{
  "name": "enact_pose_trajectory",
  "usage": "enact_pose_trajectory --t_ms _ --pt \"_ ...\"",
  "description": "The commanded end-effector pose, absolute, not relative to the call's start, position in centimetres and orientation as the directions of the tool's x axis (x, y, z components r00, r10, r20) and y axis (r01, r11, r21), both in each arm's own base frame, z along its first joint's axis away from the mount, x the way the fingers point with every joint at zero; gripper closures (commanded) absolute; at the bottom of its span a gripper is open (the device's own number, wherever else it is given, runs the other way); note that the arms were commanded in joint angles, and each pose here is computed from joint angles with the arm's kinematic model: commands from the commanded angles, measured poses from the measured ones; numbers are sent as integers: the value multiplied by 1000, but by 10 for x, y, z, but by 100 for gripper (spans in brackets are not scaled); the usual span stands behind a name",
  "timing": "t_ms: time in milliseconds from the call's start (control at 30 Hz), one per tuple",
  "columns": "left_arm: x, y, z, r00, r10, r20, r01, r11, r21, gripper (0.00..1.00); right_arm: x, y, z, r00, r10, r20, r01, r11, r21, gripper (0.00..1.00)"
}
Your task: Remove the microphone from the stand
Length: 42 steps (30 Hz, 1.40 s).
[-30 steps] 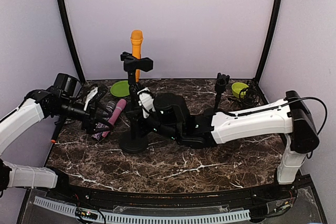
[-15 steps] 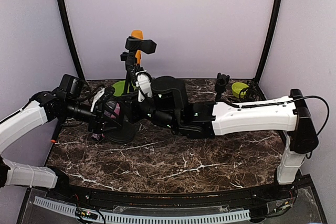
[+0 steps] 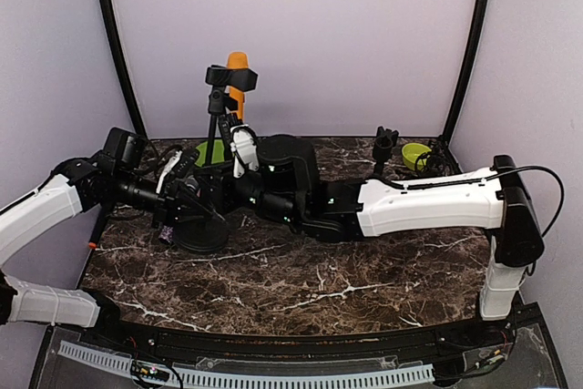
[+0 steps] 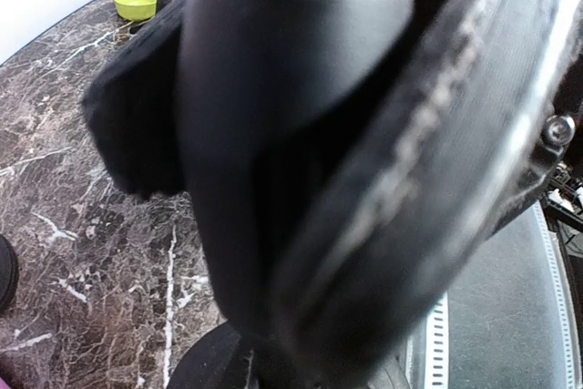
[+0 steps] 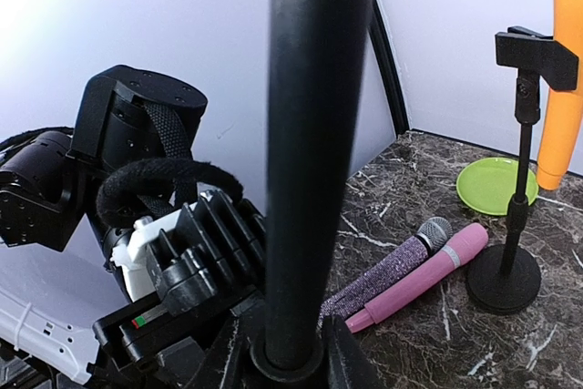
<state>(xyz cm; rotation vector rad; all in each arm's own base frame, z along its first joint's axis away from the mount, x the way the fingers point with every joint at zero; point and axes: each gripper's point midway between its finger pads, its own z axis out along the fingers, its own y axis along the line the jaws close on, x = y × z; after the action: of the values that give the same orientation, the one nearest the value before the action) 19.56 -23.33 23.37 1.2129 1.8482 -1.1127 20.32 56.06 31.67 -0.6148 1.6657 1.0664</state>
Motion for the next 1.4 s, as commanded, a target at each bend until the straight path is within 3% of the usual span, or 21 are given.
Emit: enact_pose_trajectory --t_ms 0,67,100,333,500,600,633,667,767,900,1033,1167,1233,1367 --pt "178 -240 266 -392 304 -868 920 100 -380 100 174 552 395 -307 327 -894 -872 280 402 100" --pt "168 -242 281 -412 281 -867 907 31 -421 100 173 544 406 -295 369 -881 -876 263 404 100" --pt "164 -243 290 -421 267 -867 900 2 -436 100 138 550 412 -308 317 -897 -935 74 347 100" --pt "145 -243 326 -485 219 -846 845 -133 -519 100 103 519 434 -409 329 -851 -895 -329 303 100" --pt "138 -242 333 -493 216 -843 832 -168 -529 100 91 510 438 -438 290 -851 -835 -483 265 100" --pt "137 -241 333 -483 217 -848 837 -169 -520 100 89 508 436 -438 271 -857 -825 -499 263 93" --pt "137 -241 332 -477 218 -851 842 -165 -514 100 92 509 435 -442 269 -856 -829 -487 275 89" --pt "138 -241 332 -467 218 -857 849 -160 -503 100 98 512 432 -448 266 -853 -839 -454 299 74" --pt "144 -241 327 -436 225 -871 877 -111 -468 100 146 534 412 -463 250 -850 -886 -167 433 42" --pt "160 -241 314 -384 247 -890 919 4 -395 100 186 539 381 -477 232 -848 -840 166 517 28" --pt "181 -238 301 -349 270 -898 937 129 -325 100 189 543 364 -421 194 -886 -798 385 464 27" --pt "190 -236 295 -336 282 -899 939 178 -295 100 197 551 358 -410 179 -894 -751 489 443 32" --pt "192 -236 294 -337 282 -898 938 184 -294 100 199 554 359 -408 192 -893 -741 502 447 37" --pt "191 -235 293 -336 284 -898 938 187 -292 100 200 559 360 -411 215 -886 -736 496 462 57"
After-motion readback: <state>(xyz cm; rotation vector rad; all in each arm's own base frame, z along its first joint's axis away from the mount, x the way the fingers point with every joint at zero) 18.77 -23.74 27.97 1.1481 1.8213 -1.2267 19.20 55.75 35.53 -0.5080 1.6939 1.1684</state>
